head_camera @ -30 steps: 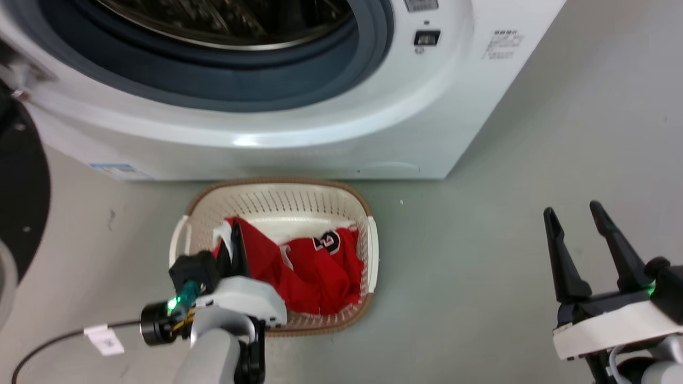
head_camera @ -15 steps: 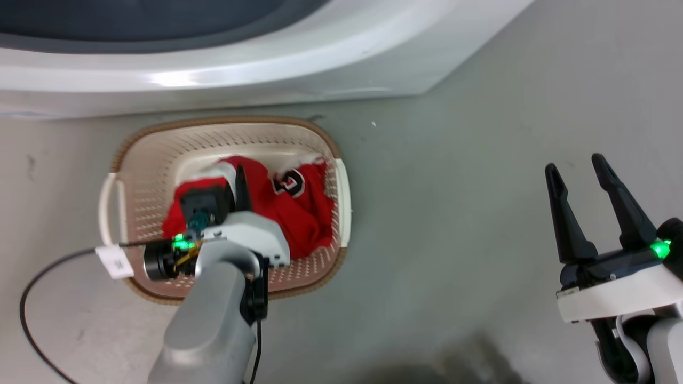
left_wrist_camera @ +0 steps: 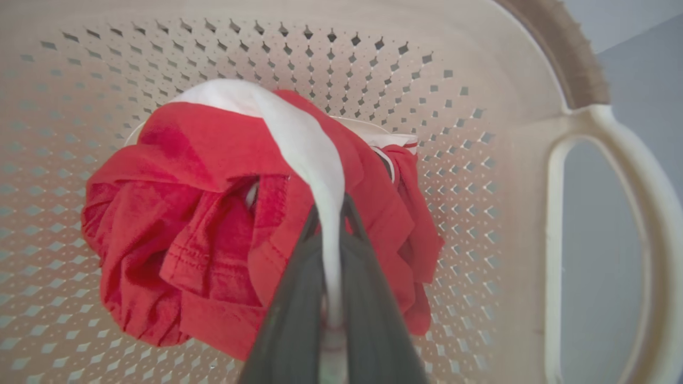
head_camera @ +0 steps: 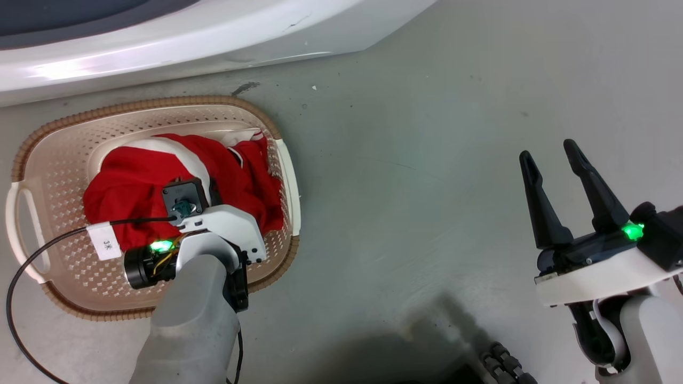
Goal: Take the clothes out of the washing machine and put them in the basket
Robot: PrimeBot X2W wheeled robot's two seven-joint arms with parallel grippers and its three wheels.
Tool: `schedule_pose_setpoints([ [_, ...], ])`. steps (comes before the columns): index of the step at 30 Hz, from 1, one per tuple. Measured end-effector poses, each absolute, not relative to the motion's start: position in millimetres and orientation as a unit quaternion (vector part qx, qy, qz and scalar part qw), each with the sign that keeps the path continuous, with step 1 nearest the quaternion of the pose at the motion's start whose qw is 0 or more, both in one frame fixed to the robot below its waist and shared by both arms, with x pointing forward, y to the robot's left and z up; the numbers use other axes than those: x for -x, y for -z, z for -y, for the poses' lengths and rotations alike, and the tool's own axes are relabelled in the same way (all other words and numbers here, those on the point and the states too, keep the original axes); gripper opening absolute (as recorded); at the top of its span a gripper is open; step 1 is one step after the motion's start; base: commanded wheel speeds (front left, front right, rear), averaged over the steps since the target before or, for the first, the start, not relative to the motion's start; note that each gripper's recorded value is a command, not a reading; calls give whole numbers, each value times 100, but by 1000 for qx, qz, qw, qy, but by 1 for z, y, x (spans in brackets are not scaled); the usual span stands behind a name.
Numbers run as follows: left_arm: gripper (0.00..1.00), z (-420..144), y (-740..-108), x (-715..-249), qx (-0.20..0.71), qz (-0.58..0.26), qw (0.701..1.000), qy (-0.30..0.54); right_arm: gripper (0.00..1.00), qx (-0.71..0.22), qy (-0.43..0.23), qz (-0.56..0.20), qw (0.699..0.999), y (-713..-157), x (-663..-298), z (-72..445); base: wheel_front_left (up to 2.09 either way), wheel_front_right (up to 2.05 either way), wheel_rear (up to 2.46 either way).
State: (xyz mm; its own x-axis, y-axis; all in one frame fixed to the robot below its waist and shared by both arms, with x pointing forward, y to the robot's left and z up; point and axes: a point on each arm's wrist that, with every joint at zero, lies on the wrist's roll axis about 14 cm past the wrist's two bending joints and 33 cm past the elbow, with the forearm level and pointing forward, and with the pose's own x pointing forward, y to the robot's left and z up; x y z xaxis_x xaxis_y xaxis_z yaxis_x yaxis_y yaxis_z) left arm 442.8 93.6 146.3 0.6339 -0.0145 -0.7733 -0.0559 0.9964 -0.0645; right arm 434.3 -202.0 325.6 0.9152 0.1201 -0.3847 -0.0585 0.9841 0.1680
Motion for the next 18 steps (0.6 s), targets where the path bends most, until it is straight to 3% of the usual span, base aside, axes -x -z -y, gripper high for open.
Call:
schedule_pose_setpoints([
  [2, 0, -94, -146, -442, 40, -429, 902, -14, 100, -76, -44, -198, 976, -326, -436, 203, 0, 0, 0],
  [3, 37, -94, -147, -444, 35, -426, 904, -11, 100, -76, -44, -197, 977, -326, -437, 204, 0, 0, 0],
  [4, 95, -95, -150, -446, 31, -420, 907, -9, 100, -75, -43, -197, 977, -326, -436, 204, 0, 0, 0],
  [5, 100, -96, -154, -450, 32, -415, 909, -13, 100, -76, -43, -195, 977, -327, -436, 204, 0, 0, 0],
  [18, 100, -134, -222, -435, 73, -365, 926, -68, 100, -65, -45, -127, 989, -389, -435, 202, 0, 0, 0],
])
